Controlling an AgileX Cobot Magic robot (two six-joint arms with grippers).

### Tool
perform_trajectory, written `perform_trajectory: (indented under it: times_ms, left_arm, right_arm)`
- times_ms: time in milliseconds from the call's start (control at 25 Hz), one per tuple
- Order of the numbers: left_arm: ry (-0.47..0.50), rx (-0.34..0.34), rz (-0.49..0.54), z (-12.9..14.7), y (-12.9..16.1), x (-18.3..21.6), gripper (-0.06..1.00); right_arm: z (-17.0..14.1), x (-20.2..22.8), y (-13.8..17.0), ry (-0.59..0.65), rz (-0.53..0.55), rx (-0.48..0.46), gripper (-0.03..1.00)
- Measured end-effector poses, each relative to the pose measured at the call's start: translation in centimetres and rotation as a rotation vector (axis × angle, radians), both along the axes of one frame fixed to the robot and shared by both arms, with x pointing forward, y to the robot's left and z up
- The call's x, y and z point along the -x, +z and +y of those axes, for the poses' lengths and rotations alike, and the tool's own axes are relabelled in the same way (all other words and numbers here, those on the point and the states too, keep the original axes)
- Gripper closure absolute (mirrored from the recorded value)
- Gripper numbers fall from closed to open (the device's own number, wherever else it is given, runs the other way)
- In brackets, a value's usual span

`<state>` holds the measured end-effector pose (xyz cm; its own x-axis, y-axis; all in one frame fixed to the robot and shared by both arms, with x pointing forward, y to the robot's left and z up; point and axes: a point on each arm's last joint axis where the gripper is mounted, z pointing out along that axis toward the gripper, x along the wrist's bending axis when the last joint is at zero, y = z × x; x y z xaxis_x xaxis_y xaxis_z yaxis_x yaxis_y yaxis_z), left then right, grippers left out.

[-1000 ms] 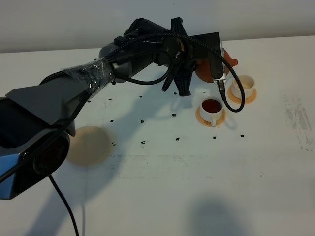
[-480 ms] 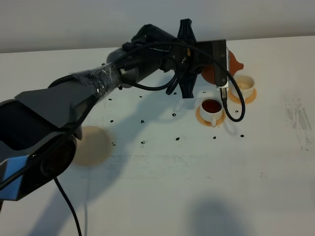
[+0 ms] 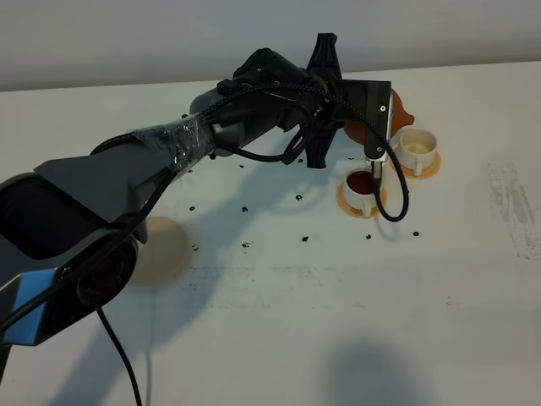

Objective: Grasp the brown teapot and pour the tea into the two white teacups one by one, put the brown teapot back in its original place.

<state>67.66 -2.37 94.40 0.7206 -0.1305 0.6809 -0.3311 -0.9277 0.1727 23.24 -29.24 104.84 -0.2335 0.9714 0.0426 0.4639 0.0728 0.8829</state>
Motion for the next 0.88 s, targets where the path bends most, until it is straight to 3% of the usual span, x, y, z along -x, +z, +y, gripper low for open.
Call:
perform_trajectory:
  times_ms: [880]
  left_arm:
    - [-0.054,-0.049,-0.138,-0.9,-0.4,-0.3,0.84]
  right_arm:
    - [0.0,0.0,0.0,0.000,0.000,0.000,0.38]
